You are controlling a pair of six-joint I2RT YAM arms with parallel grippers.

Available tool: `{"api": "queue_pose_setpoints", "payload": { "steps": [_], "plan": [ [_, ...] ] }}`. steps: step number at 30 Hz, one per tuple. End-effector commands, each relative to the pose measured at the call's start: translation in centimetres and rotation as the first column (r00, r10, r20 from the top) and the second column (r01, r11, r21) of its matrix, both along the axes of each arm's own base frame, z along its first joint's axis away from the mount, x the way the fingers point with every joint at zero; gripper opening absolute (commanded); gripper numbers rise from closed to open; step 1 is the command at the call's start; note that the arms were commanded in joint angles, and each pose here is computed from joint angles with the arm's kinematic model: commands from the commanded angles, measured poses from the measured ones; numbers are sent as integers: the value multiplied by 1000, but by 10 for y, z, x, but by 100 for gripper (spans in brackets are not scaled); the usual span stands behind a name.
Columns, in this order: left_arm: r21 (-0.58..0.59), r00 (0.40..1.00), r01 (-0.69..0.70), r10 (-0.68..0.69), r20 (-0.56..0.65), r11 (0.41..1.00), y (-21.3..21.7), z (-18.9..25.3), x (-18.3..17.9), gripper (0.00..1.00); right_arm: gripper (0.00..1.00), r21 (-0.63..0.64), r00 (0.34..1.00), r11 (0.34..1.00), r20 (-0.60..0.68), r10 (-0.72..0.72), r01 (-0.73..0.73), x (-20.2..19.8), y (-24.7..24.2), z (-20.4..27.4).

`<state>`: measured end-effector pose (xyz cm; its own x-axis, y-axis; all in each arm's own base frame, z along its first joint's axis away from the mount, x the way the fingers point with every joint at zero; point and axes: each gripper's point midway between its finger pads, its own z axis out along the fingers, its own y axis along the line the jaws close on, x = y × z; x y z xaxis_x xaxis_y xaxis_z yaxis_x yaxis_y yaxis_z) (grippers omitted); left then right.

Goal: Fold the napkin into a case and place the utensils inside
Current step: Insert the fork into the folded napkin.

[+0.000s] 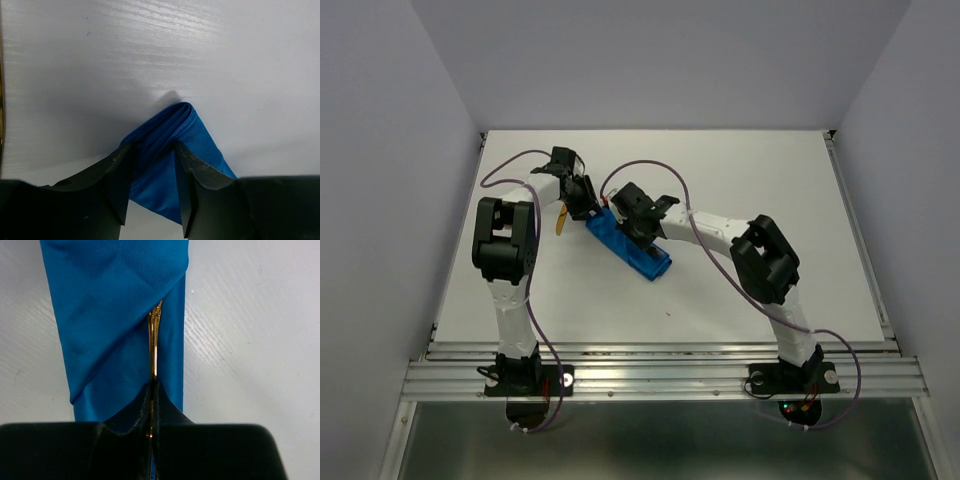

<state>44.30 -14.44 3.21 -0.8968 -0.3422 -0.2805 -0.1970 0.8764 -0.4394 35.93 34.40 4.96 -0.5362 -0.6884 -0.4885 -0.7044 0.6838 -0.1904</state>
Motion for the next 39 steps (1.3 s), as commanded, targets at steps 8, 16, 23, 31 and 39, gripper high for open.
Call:
{"api": "queue_pose_setpoints", "payload": {
  "steps": [8, 16, 23, 31, 39],
  "plan": [
    [2, 999, 45, -45, -13, 999, -8, -6, -2, 47, 1, 47, 998, 998, 39, 44, -46, 26, 19, 11],
    [2, 998, 54, -54, -24, 999, -9, -10, -4, 47, 1, 42, 999, 999, 42, 32, -33, 32, 17, 6],
    [3, 998, 50, -50, -25, 999, -9, -11, -7, 48, 1, 60, 998, 998, 47, 30, -33, 34, 21, 4],
    [0, 999, 48, -48, -23, 999, -9, -10, -6, 48, 1, 94, 998, 996, 67, 3, -10, 40, 22, 11],
    [5, 998, 46, -46, -32, 999, -8, -12, -7, 48, 1, 126, 998, 992, 61, -32, 25, 44, 14, 13]
  ]
}}
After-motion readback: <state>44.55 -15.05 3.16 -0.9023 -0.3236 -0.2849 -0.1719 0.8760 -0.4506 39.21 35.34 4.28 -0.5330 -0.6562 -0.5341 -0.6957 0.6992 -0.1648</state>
